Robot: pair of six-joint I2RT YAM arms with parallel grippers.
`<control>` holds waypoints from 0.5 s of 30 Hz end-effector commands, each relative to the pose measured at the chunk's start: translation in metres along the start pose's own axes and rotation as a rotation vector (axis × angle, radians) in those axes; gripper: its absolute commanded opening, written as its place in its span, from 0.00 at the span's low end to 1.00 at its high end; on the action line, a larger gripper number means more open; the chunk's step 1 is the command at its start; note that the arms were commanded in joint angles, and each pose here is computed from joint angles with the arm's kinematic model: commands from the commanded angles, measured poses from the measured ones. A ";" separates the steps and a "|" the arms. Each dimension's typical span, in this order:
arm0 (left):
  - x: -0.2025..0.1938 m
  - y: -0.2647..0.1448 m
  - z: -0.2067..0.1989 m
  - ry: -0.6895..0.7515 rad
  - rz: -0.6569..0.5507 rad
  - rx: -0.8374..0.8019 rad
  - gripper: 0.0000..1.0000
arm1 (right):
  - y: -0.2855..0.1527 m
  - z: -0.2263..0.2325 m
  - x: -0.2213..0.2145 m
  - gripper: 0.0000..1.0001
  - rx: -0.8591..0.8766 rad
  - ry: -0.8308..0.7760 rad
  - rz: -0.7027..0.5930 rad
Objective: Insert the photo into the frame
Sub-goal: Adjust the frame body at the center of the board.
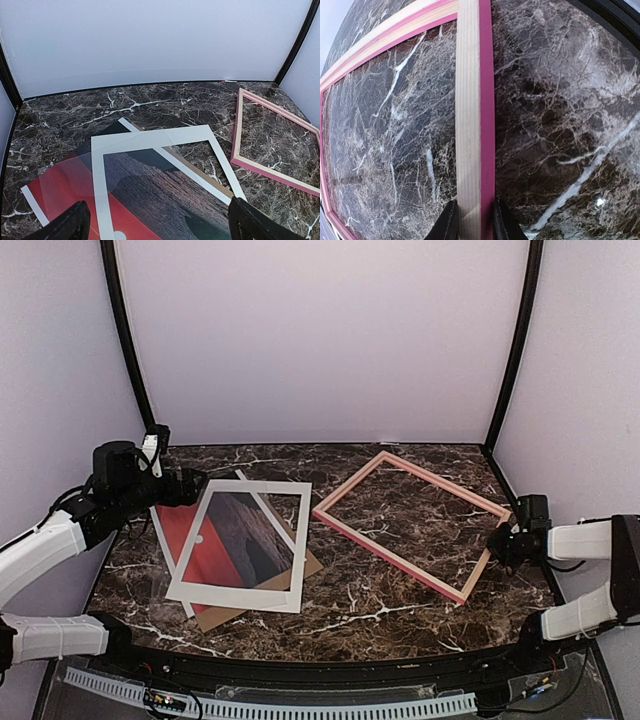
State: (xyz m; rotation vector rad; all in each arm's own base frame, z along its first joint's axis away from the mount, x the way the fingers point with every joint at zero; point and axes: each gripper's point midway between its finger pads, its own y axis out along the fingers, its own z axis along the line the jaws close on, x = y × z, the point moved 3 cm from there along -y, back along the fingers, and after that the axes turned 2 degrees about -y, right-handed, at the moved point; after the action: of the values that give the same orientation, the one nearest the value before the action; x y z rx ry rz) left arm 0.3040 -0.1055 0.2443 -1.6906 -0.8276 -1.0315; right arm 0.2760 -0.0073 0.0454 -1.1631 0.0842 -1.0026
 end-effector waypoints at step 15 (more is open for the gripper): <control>0.017 -0.009 -0.009 0.005 -0.055 -0.033 0.99 | -0.026 0.013 -0.024 0.68 -0.044 -0.064 0.095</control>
State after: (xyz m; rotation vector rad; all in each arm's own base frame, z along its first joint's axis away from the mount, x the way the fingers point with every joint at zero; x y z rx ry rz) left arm 0.3029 -0.1079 0.2450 -1.7015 -0.8237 -1.0366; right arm 0.2668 0.0169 0.0535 -1.1576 0.1019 -0.9295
